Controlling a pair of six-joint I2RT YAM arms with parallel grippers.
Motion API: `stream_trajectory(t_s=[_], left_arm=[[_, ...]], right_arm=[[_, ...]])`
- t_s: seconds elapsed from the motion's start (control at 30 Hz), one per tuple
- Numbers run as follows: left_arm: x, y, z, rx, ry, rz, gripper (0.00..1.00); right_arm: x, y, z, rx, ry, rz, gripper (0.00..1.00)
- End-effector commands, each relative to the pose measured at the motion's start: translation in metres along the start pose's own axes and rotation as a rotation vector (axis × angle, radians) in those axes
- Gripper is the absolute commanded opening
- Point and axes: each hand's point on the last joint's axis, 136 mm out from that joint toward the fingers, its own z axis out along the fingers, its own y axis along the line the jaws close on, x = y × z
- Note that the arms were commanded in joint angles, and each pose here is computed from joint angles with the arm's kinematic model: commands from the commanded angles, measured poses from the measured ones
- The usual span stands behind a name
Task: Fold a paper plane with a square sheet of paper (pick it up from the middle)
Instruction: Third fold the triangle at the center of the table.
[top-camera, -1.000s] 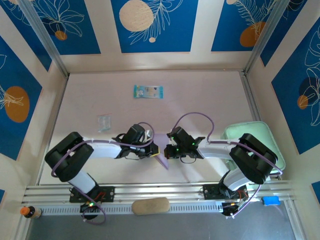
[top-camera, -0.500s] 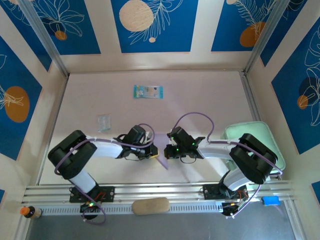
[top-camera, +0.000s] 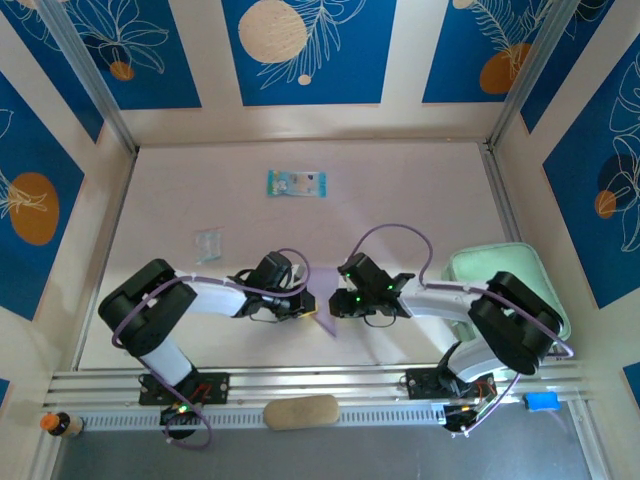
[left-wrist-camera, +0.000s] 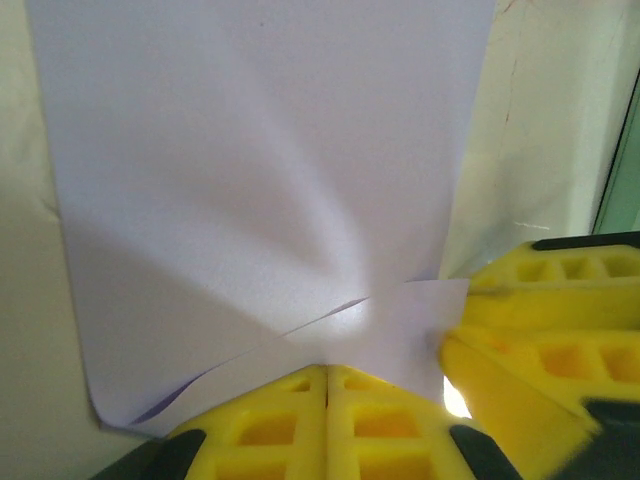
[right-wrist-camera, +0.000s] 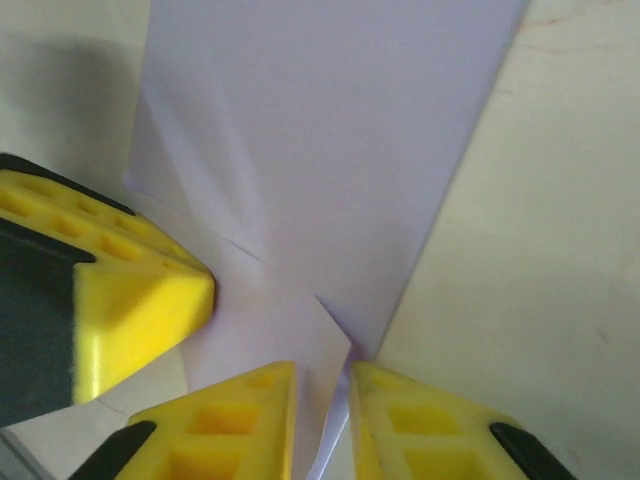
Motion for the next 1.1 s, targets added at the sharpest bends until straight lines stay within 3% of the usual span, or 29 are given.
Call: stream_trajectory(t_s=[0.0, 0.13, 0.27, 0.47, 0.63, 1.07], left_arm=[[0.014, 0.033, 0.004, -0.107, 0.035, -0.029, 0.01], [0.013, 0.031, 0.002, -0.107, 0.027, -0.025, 0.01], [0.011, 0.029, 0.000, -0.110, 0.019, -0.020, 0.01], [0.010, 0.029, 0.000, -0.114, 0.018, -0.018, 0.01], [0.010, 0.029, 0.000, -0.114, 0.017, -0.019, 0.01], [0.010, 0.030, 0.000, -0.119, 0.017, -0.016, 0.01]], right_arm=[[-0.009, 0.009, -0.023, -0.018, -0.038, 0.015, 0.33], [-0.005, 0.030, -0.034, -0.155, -0.029, 0.044, 0.37], [0.009, 0.050, -0.029, -0.254, 0.043, 0.047, 0.19], [0.024, 0.060, -0.008, -0.236, 0.132, 0.006, 0.06], [0.029, 0.067, 0.007, -0.183, 0.172, -0.034, 0.04], [0.054, 0.034, 0.030, -0.051, 0.254, -0.012, 0.04]])
